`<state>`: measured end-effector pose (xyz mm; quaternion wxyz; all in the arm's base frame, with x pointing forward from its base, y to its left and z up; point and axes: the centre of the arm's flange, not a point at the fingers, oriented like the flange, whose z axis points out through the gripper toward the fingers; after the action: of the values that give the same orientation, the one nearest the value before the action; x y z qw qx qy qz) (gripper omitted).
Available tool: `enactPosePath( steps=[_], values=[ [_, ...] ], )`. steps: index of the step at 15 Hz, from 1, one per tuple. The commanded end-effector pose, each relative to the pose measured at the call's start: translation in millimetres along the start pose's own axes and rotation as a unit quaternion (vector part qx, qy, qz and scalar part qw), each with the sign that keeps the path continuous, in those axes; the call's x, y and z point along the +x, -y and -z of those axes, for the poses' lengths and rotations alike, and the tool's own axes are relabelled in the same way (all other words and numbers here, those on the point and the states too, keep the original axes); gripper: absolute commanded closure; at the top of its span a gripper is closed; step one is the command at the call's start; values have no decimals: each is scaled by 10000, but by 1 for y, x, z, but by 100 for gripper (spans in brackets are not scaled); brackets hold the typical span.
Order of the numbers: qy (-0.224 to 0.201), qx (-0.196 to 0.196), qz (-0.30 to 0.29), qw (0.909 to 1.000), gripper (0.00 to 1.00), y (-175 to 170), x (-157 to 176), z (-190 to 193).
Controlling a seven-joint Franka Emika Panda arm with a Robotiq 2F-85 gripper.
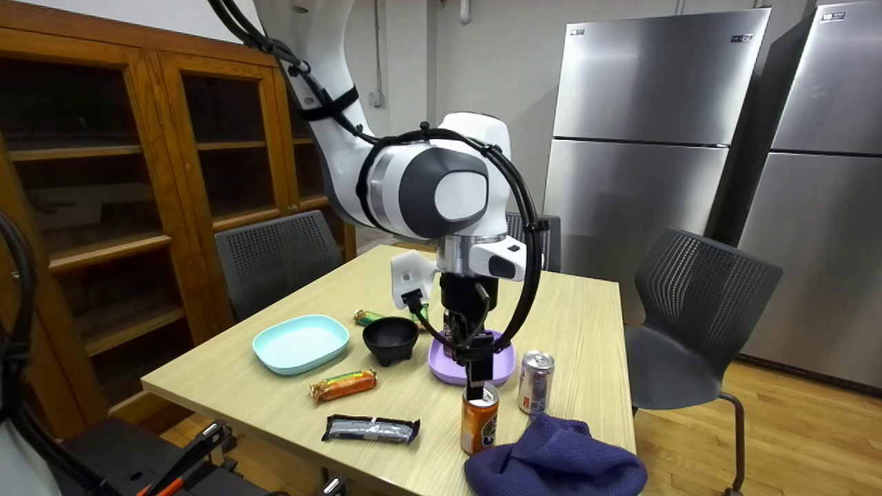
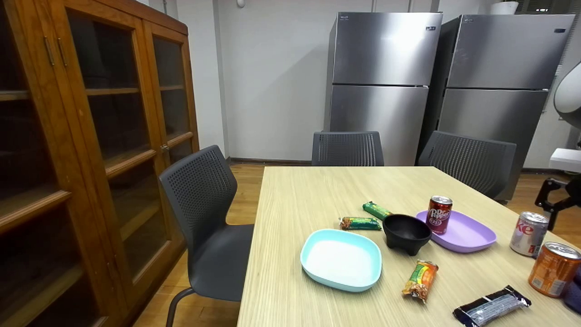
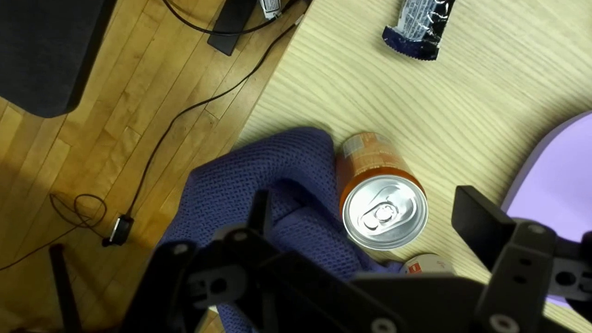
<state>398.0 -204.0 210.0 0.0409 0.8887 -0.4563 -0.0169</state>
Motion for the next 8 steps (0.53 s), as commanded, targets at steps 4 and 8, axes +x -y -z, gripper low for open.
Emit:
enactPosePath(
  steps=[4,8],
  values=[
    [-197,200,-23,9996,0,-5,-5,-11],
    [-258,154,-78,9995,0,1,0,-21]
  ],
)
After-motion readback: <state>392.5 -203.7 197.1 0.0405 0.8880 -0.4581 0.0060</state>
